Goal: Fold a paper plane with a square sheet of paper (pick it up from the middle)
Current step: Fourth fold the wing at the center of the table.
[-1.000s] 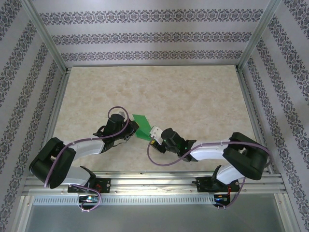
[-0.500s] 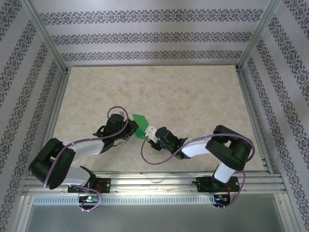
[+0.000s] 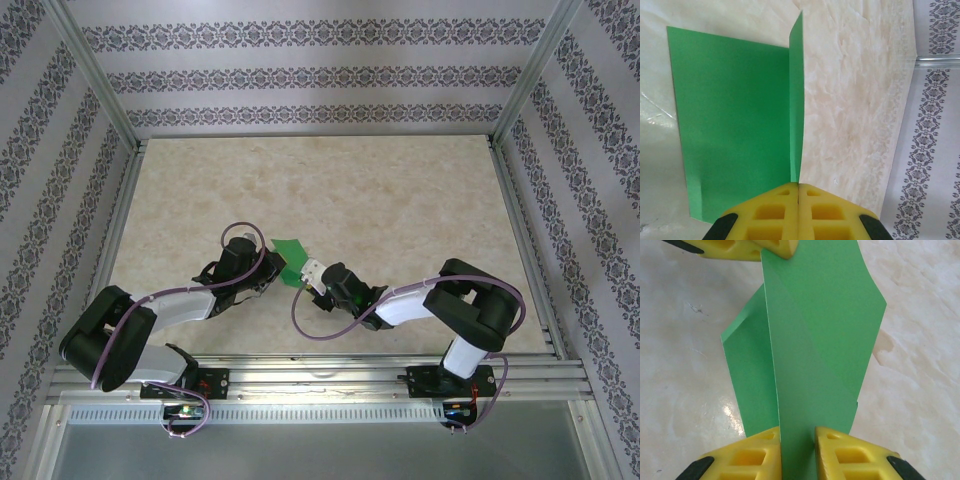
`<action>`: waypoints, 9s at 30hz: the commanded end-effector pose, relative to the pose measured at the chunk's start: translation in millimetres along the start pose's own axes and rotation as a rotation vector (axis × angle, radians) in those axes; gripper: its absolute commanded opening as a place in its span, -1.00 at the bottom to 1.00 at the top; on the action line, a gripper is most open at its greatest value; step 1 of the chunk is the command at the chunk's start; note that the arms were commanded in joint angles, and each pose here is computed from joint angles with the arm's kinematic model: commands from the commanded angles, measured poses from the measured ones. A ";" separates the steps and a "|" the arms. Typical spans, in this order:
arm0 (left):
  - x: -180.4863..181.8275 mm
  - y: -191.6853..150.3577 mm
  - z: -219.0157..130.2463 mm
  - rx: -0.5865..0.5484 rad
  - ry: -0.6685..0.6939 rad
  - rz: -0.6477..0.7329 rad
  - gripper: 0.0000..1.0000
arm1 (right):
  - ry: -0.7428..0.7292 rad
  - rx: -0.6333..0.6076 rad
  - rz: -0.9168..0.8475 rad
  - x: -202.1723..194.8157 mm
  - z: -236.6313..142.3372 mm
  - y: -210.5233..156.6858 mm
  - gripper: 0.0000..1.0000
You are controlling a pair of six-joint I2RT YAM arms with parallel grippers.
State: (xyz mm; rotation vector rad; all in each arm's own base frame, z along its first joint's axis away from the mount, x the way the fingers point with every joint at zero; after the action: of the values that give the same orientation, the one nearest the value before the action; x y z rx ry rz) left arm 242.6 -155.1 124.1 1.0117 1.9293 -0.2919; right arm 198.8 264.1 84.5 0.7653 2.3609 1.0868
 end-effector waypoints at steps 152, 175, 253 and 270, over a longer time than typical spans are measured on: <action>-4.4 21.7 8.4 0.017 0.059 -0.084 -0.88 | 0.171 0.032 0.204 -6.7 -16.4 -11.2 -0.66; -2.9 20.0 6.7 0.018 0.040 -0.108 -0.99 | 0.075 0.018 0.104 1.6 -13.0 -6.7 -0.62; 1.7 19.1 23.0 0.033 -0.006 -0.007 -0.81 | 0.352 0.539 0.921 -15.2 18.2 -12.3 -0.99; 13.4 8.9 23.2 0.085 0.043 0.005 -0.80 | 0.341 0.603 0.985 -14.4 25.9 -16.6 -0.97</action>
State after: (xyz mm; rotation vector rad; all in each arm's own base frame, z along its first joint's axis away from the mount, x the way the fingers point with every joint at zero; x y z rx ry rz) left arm 264.0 -152.5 110.2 1.0401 1.9673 -0.3383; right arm 228.6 271.7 81.5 2.1535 2.6582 1.0731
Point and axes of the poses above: each hand's point on the last joint's axis, 136 mm out from that joint toward the fingers, its own z axis out along the fingers, its own x axis along the line the jaws close on, y = z × x, the point moved 9 cm from there along -z, back along the fingers, and after that the axes turned 4 degrees about z, right-handed, at the moved point
